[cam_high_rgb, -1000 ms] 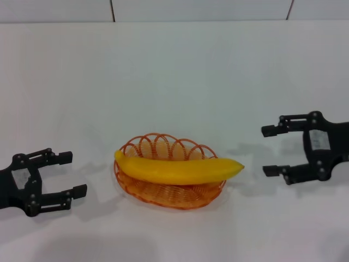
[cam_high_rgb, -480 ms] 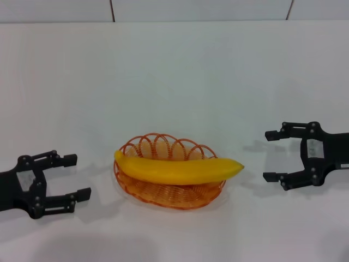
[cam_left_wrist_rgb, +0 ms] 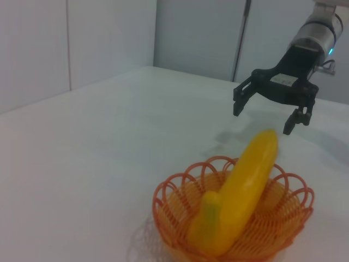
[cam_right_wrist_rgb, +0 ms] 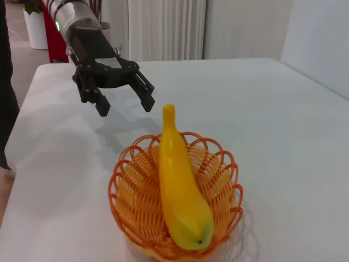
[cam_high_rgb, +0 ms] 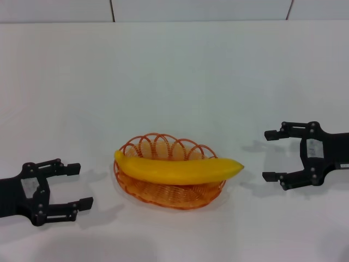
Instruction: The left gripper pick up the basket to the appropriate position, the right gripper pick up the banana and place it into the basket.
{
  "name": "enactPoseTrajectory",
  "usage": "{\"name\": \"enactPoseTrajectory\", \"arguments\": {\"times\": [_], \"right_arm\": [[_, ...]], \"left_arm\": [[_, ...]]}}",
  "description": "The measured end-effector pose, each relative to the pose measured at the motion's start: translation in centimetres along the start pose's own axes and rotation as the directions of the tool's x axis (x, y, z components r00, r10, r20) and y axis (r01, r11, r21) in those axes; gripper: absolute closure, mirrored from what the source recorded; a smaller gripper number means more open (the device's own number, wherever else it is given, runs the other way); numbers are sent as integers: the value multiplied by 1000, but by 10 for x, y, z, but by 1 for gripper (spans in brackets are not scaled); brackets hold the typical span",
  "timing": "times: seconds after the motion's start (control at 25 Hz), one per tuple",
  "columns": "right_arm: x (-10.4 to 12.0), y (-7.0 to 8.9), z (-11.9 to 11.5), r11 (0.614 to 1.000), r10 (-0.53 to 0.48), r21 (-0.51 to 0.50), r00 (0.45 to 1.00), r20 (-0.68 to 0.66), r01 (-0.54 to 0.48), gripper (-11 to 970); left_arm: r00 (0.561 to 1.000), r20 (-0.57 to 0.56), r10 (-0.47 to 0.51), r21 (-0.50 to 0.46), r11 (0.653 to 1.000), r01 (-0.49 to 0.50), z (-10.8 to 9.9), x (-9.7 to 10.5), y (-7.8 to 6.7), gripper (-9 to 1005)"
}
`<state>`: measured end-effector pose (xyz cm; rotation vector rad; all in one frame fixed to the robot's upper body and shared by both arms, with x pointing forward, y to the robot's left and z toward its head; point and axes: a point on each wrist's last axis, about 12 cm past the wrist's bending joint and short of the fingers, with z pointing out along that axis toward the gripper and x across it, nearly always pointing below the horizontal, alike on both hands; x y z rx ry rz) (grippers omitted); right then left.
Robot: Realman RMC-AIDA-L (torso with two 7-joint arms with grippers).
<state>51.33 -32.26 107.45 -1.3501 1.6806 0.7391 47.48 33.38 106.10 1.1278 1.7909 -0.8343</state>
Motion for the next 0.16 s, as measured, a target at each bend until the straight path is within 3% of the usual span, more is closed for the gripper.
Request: {"name": "enactPoseTrajectory", "arguments": {"times": [0.16], "right_arm": [[0, 0, 0, 1000, 0, 0, 1000, 1, 0, 67]], "left_arm": [[1000, 2, 0, -2, 1000, 0, 0, 0, 0, 167]]}}
